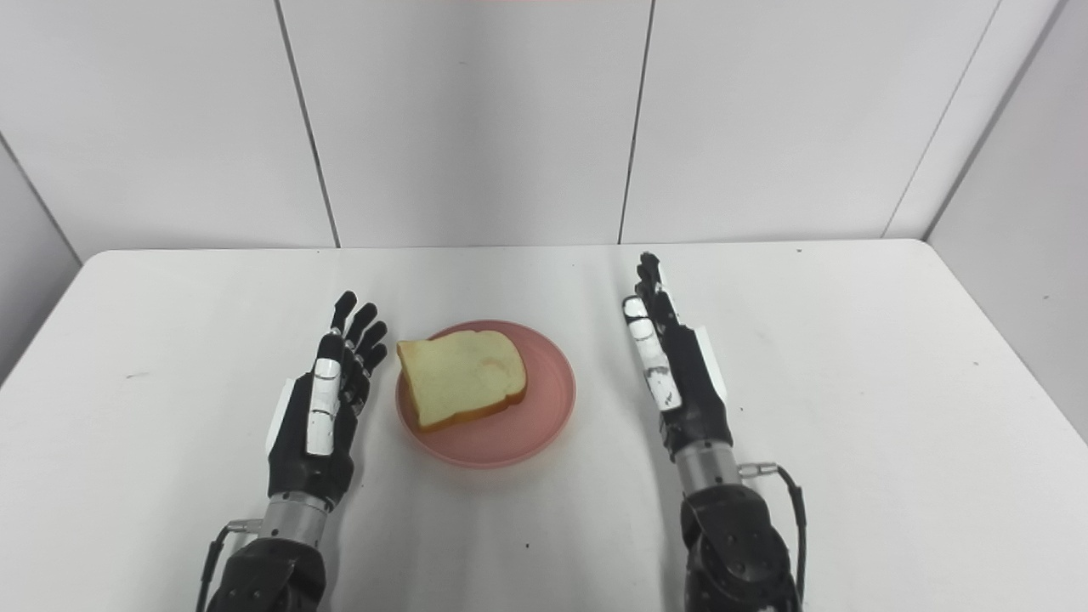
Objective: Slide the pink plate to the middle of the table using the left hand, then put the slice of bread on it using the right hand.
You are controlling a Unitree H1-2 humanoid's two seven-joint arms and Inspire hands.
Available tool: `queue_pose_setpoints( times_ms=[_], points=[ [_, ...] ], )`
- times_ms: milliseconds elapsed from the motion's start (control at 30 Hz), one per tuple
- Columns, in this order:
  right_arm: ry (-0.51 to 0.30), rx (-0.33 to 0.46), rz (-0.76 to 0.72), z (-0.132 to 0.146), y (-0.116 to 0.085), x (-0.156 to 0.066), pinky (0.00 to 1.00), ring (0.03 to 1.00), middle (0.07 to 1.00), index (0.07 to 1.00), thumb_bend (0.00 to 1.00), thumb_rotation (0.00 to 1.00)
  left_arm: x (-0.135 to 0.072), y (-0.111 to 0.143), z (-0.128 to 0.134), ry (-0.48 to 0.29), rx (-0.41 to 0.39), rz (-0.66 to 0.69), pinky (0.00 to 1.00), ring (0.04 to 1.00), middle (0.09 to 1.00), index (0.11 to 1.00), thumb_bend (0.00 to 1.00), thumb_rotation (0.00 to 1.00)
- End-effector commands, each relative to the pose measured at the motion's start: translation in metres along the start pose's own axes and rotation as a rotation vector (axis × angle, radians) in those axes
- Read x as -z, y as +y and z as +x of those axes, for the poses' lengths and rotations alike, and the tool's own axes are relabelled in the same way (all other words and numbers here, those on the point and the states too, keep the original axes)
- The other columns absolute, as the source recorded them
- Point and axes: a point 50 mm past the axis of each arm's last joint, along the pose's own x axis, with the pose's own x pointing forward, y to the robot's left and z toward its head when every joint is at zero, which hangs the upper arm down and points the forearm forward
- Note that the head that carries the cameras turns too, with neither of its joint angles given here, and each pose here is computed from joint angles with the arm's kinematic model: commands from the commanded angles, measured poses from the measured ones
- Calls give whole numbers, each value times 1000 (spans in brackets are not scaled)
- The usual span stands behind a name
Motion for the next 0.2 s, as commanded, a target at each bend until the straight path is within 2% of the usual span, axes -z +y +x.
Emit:
queue_pose_setpoints(
  times_ms=[0, 67, 167],
  points=[
    [-109, 12, 46, -1, 6, -14, 1000, 1000, 1000, 1000, 589, 1000, -17, -2, 10, -84, 26, -10, 995, 973, 993, 997, 728, 963],
    [-97, 17, 81, -6, 10, -9, 1000, 1000, 1000, 1000, 523, 1000, -15, -1, 10, -91, 33, -1, 1000, 978, 998, 1000, 730, 968],
    [-76, 22, 90, -14, 15, -2, 1000, 1000, 1000, 1000, 486, 1000, -13, -1, 10, -102, 29, 4, 996, 971, 993, 997, 720, 968]
  ],
)
